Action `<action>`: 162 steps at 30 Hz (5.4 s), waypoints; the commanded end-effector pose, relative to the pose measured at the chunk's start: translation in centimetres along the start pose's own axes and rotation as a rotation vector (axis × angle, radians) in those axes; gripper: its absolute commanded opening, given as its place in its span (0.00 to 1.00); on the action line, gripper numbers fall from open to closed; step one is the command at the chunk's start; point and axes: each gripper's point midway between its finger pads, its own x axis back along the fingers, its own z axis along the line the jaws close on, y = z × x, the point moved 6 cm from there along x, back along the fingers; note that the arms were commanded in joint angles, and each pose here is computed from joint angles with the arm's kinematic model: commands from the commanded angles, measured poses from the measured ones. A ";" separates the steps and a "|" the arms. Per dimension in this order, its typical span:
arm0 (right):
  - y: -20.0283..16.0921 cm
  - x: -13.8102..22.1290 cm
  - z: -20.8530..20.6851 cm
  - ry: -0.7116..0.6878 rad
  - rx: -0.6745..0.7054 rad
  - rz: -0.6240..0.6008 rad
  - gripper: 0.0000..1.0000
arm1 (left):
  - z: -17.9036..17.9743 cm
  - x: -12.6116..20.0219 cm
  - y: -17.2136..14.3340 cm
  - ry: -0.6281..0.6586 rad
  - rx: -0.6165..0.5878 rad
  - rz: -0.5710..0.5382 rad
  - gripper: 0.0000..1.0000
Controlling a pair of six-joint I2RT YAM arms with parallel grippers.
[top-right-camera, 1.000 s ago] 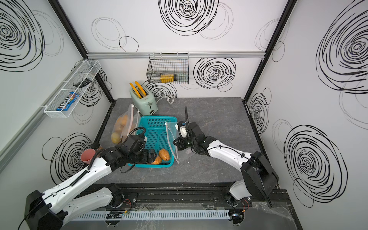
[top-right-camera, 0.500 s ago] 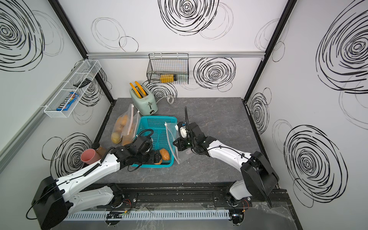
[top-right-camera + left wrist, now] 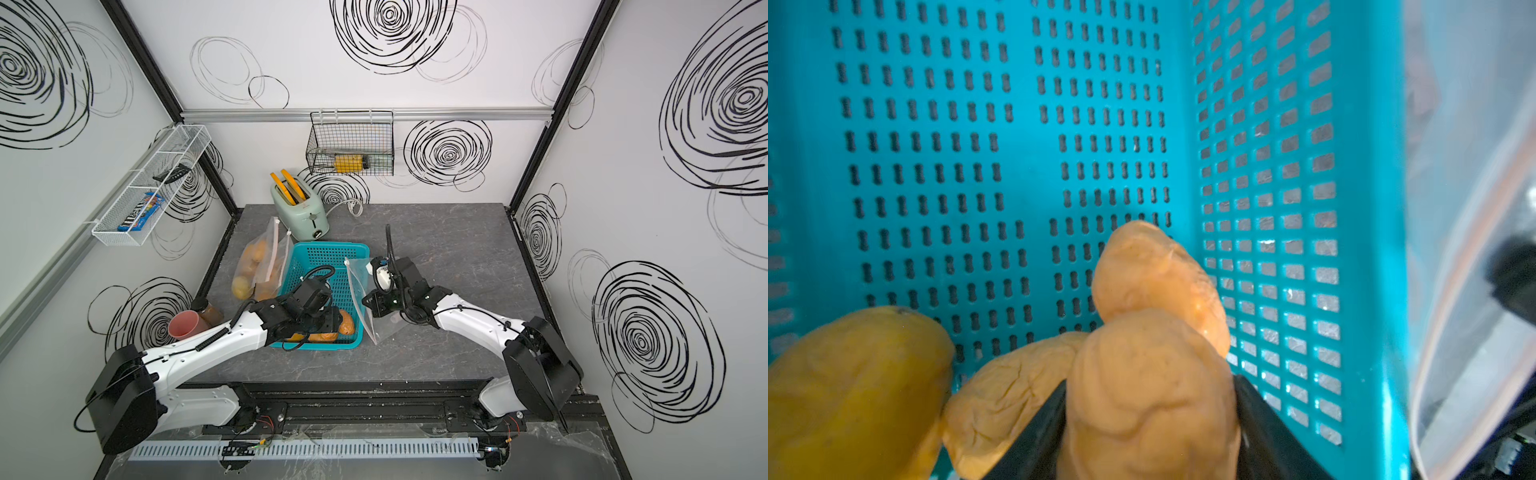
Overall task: Put the potatoes into a zipper bag and zip it
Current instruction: Pick up the potato from the basket, then place the potato into the zipper food storage bag, then pick up the potato from the basket, then place the potato into the zipper food storage bag.
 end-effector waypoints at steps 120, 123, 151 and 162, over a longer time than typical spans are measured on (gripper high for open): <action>1.3 7.0 -0.7 0.107 -0.153 -0.099 0.00 | 0.0 -6.2 -0.1 0.034 0.021 0.034 0.76; 1.2 6.8 -0.7 0.109 -0.158 -0.090 0.00 | -0.2 -6.5 -0.2 0.024 0.023 0.035 0.75; 0.9 6.7 -1.4 0.054 -0.149 -0.091 0.00 | -3.2 6.8 3.2 -0.269 -0.037 -0.199 0.54; 0.6 5.9 -0.7 0.060 -0.139 -0.064 0.00 | -12.5 13.4 4.2 -0.877 -0.115 -0.187 0.54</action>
